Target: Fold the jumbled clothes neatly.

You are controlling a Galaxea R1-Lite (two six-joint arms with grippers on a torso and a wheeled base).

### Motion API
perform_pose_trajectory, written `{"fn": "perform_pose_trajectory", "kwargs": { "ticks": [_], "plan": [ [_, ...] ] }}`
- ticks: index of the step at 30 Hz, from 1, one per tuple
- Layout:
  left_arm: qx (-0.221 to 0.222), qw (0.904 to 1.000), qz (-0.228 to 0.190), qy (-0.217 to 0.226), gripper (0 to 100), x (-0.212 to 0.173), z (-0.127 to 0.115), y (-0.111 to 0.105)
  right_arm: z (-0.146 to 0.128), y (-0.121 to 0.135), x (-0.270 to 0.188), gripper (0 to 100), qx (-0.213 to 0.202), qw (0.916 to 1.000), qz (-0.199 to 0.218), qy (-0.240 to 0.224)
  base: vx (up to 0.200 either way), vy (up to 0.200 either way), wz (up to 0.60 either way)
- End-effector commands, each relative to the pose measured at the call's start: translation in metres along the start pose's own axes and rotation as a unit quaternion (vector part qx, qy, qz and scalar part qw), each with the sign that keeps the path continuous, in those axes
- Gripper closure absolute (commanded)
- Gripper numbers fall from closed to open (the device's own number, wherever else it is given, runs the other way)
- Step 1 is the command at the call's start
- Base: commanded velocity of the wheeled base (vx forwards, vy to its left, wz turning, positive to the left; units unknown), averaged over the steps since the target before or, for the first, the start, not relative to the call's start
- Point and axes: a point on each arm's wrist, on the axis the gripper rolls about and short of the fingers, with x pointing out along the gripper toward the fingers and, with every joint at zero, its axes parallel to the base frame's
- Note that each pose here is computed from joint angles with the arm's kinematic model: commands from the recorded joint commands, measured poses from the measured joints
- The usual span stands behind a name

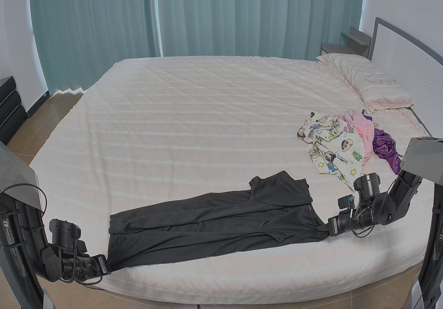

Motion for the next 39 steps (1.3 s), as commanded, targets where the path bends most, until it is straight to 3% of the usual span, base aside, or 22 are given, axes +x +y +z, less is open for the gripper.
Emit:
{"fn": "perform_pose_trajectory", "kwargs": {
  "ticks": [1,2,3,4,11,13,18,25,32,39],
  "plan": [
    [-0.001,1.0,0.002,0.004,100,-0.002,-0.003,0.001,0.0,-0.001,0.001,100,-0.001,1.0,0.0,-0.001,0.0,0.0,0.0],
    [-0.001,1.0,0.002,0.003,100,-0.002,-0.002,0.001,0.0,-0.001,0.002,100,-0.001,1.0,0.001,-0.002,0.0,0.0,0.0],
    [-0.001,1.0,0.002,0.003,100,-0.003,-0.002,0.001,0.001,-0.001,0.002,0,-0.001,1.0,0.001,-0.002,0.0,0.0,0.0],
    [-0.001,1.0,0.001,0.002,0,-0.003,-0.002,0.001,0.001,-0.001,0.002,0,0.0,1.0,0.001,-0.002,0.0,0.0,0.0],
    [-0.009,0.9996,-0.008,-0.024,0,-0.006,0.004,0.002,0.01,-0.001,-0.001,0,-0.003,0.9997,0.002,-0.024,0.0,0.0,0.0],
    [-0.018,0.997,-0.037,-0.066,0,-0.016,0.015,0.001,0.021,-0.002,-0.008,0,0.014,0.9985,-0.001,-0.052,0.0,0.0,0.0],
    [-0.054,0.9903,-0.084,-0.097,0,-0.019,0.03,-0.002,0.037,0.003,-0.01,0,0.071,0.9923,0.011,-0.101,0.0,0.0,0.0],
    [-0.054,0.9868,-0.125,-0.088,0,-0.007,0.032,-0.008,0.028,0.005,0.011,0,0.07,0.9919,0.017,-0.105,0.0,0.0,0.0],
    [-0.039,0.9869,-0.138,-0.074,0,0.008,0.028,-0.015,0.027,0.005,0.011,0,0.072,0.9922,0.017,-0.1,0.0,0.0,0.0],
    [-0.037,0.986,-0.138,-0.087,0,0.02,0.028,-0.013,0.025,0.009,0.015,0,0.069,0.993,0.02,-0.094,0.0,0.0,0.0]
  ]
}}
